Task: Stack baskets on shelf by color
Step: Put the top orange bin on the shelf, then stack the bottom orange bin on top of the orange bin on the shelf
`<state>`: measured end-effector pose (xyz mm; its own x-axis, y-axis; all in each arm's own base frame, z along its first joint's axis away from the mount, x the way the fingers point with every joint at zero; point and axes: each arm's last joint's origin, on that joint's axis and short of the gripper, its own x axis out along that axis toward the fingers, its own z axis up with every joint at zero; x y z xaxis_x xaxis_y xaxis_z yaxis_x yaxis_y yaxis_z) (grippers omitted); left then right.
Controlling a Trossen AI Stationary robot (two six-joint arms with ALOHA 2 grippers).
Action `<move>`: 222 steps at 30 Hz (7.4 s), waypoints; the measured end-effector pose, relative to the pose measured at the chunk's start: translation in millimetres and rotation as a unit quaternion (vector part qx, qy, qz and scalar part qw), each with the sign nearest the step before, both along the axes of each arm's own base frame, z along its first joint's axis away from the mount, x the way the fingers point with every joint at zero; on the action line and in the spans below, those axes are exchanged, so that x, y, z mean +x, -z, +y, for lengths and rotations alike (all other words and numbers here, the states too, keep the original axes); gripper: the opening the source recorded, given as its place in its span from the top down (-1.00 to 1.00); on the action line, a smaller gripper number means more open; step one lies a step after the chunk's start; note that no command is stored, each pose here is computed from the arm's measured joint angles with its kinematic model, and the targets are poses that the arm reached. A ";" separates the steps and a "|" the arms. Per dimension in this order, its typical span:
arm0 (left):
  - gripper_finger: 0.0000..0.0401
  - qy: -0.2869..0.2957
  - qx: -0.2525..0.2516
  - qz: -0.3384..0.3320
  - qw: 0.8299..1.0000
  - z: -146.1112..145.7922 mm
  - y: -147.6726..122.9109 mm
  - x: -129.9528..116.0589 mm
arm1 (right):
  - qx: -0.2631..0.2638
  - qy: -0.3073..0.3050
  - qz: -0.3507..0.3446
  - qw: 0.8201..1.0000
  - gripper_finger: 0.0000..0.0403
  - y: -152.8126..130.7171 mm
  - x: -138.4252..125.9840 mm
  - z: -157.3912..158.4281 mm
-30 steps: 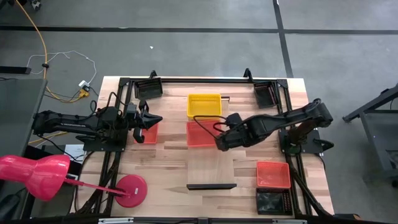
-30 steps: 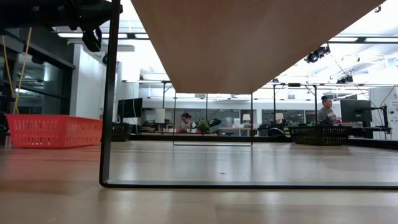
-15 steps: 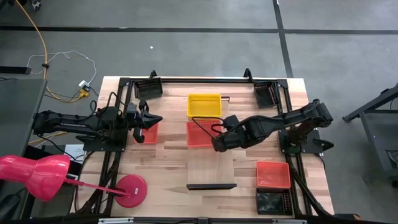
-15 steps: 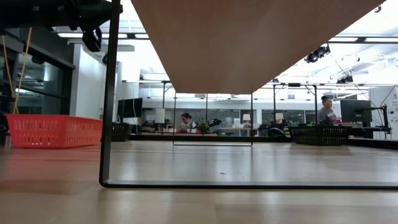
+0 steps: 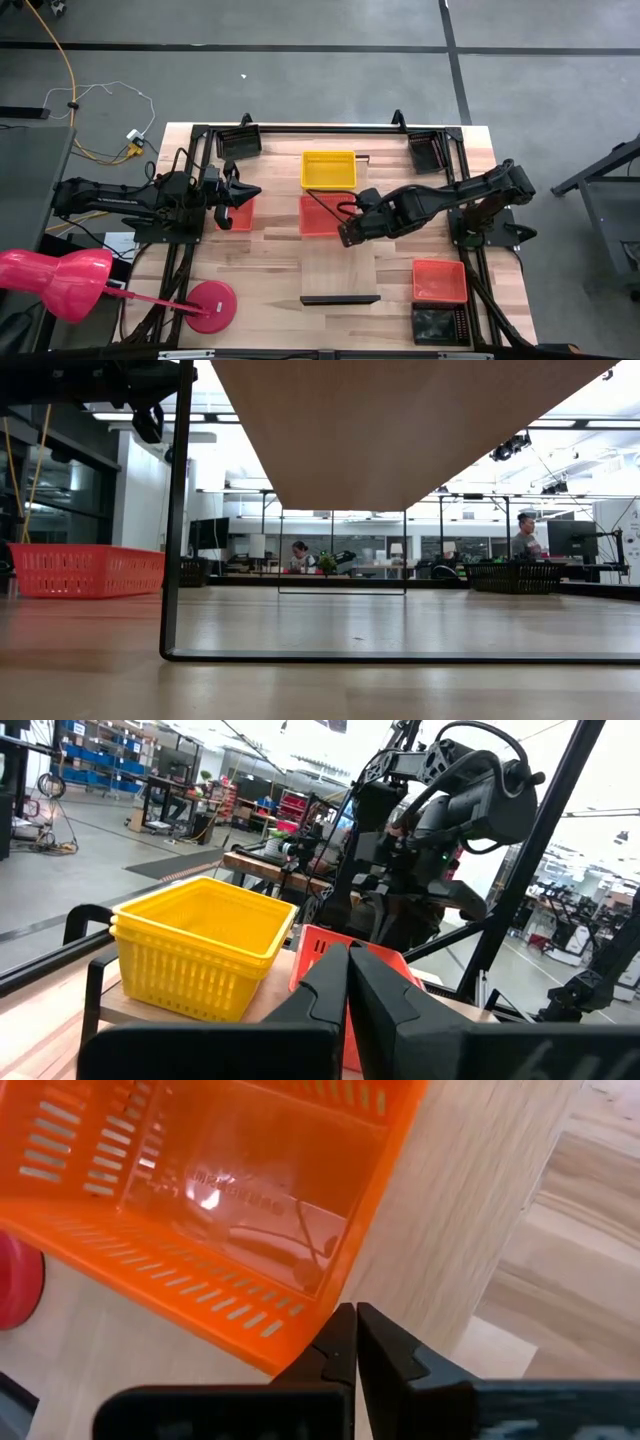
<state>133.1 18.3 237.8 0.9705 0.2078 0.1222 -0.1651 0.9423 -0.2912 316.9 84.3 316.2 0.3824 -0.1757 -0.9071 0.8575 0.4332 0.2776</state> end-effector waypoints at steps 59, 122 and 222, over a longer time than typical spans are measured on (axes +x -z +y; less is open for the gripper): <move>1.00 -0.005 -0.052 -0.012 0.999 0.7 0.0 -0.1 | 0.182 0.183 0.309 0.915 0.23 107.7 -207.7 44.5; 1.00 -0.006 -0.052 -0.011 0.999 0.8 0.2 0.0 | 0.062 0.112 -0.241 0.962 1.00 -83.0 -142.2 -7.9; 1.00 0.005 -0.053 0.009 0.999 0.1 3.8 0.5 | 0.013 -0.020 -0.204 0.979 0.31 -60.0 -26.5 -60.0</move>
